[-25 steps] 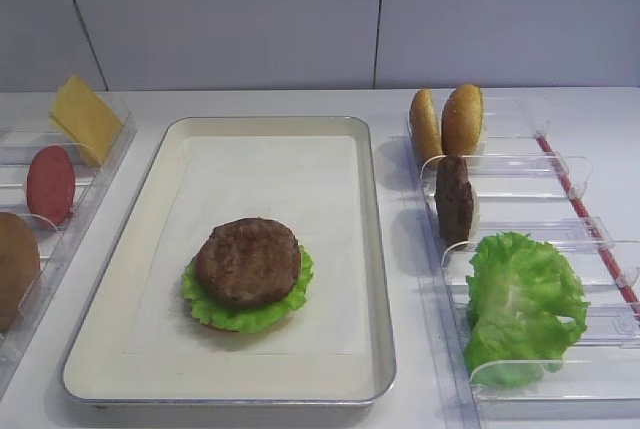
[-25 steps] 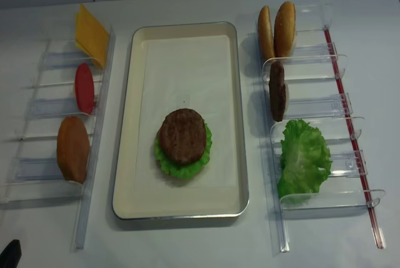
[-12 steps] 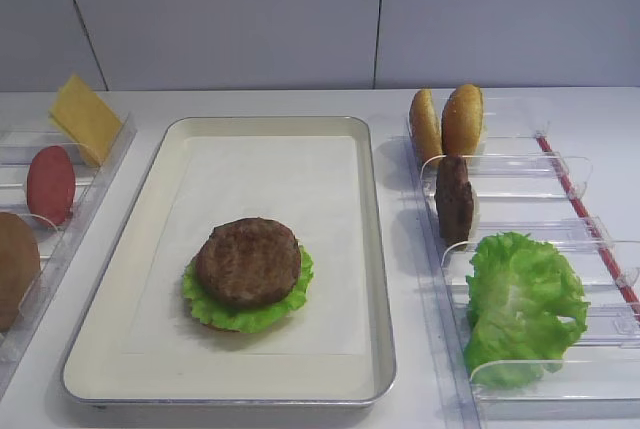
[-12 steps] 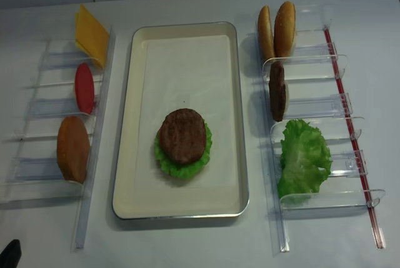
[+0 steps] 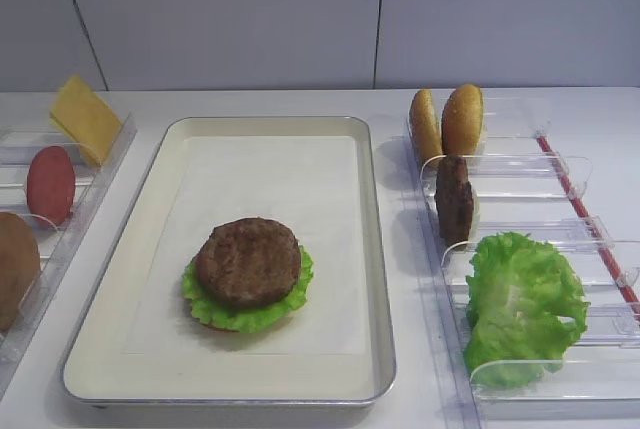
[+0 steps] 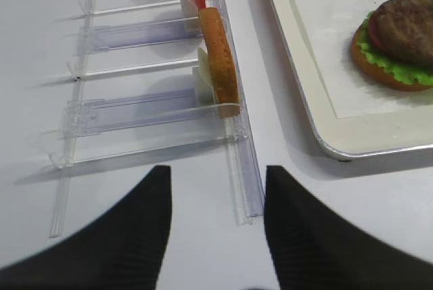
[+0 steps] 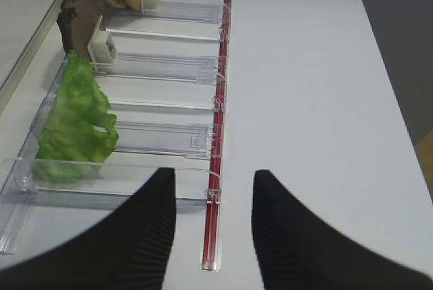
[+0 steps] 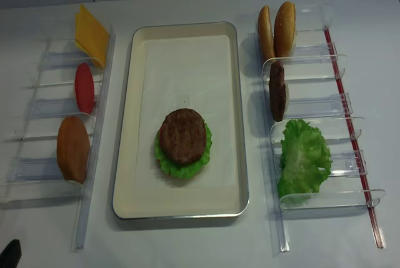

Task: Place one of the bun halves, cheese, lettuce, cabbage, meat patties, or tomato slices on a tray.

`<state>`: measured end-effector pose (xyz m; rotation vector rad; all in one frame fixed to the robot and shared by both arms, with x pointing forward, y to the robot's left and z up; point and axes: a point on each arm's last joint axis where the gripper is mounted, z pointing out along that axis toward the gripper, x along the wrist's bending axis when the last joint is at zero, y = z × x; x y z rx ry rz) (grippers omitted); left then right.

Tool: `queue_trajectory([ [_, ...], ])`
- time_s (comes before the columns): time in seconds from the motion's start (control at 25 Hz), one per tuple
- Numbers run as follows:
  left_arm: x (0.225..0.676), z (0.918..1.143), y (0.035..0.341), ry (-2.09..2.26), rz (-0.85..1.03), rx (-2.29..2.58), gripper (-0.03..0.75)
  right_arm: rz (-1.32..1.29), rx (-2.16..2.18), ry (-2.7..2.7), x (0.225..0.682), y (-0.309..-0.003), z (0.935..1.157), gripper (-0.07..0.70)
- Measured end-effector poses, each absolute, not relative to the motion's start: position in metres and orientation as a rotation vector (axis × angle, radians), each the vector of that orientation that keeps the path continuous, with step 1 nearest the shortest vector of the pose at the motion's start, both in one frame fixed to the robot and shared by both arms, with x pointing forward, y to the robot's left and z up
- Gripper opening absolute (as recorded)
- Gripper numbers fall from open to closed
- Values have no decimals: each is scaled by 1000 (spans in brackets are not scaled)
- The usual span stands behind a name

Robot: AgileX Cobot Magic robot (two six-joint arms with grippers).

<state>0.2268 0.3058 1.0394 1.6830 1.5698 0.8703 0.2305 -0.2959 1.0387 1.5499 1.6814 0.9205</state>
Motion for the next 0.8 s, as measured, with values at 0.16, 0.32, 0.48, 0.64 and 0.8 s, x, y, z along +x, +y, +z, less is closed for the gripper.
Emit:
queue_trajectory([
  [0.16, 227, 1039, 306, 1570, 870, 1683, 328, 920, 1550, 1681, 231, -296, 1039, 279],
  [0.32, 227, 1039, 306, 1570, 870, 1683, 328, 920, 1550, 1681, 231, -296, 1039, 279],
  [0.48, 227, 1039, 306, 1570, 870, 1683, 328, 920, 1550, 1681, 231, -296, 1039, 279],
  [0.64, 227, 1039, 306, 1570, 870, 1683, 328, 920, 1550, 1681, 231, -296, 1039, 278],
  [0.8, 227, 1039, 306, 1570, 870, 1683, 328, 920, 1550, 1681, 231, -296, 1039, 269],
])
